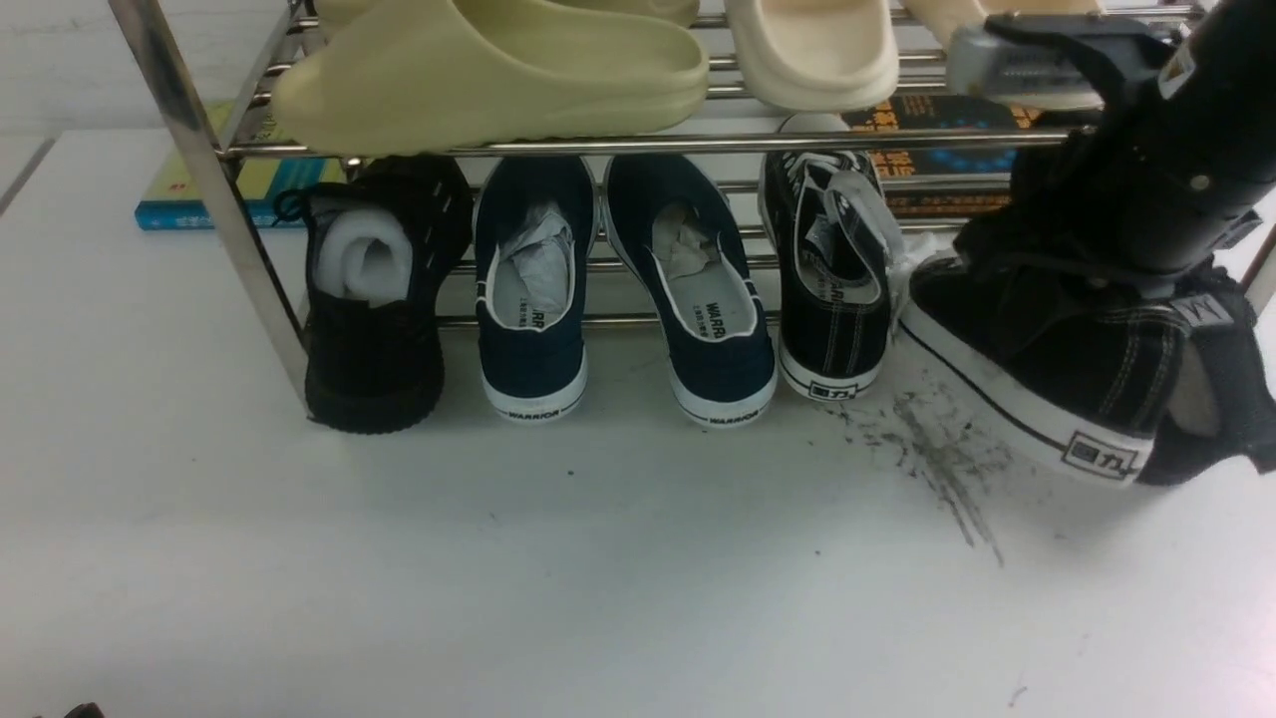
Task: Take the shoes off the shelf with your hand on the white table.
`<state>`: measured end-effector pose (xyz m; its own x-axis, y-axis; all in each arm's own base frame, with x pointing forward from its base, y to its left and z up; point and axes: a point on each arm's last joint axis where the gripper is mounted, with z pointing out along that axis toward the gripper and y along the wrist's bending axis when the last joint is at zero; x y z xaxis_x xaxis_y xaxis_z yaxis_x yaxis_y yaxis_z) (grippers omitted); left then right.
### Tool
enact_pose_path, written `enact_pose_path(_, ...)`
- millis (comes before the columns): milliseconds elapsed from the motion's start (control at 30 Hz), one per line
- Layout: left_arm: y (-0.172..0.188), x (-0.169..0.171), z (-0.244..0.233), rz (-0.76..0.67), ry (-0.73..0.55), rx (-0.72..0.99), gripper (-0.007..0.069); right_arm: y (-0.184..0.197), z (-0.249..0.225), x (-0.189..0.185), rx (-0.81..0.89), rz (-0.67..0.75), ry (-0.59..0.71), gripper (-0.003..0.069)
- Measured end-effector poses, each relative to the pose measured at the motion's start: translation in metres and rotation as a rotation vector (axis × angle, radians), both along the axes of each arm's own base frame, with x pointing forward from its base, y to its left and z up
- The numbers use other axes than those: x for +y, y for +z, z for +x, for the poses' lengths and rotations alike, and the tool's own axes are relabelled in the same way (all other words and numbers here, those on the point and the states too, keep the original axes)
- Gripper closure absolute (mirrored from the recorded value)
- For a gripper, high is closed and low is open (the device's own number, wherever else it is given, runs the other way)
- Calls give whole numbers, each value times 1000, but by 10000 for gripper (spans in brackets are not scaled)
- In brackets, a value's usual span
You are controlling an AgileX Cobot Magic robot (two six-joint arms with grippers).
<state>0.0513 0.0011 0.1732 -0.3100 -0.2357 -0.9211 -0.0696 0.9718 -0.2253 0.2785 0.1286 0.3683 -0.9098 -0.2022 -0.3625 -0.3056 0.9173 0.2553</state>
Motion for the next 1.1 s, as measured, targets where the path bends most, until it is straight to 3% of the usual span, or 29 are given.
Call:
enact_pose_path(233,0,0,0,0,0,0,384,19,-52,-19,-59,28,3,624)
enact_pose_path(500,0,0,0,0,0,0,384,4,-104,-26,7,121,30,624)
enact_pose_path(733,0,0,0,0,0,0,384,-24,-147,15,146,143,178,624)
enact_pose_path(1100,0,0,0,0,0,0,384,-90,-120,95,2,-62,-15,622)
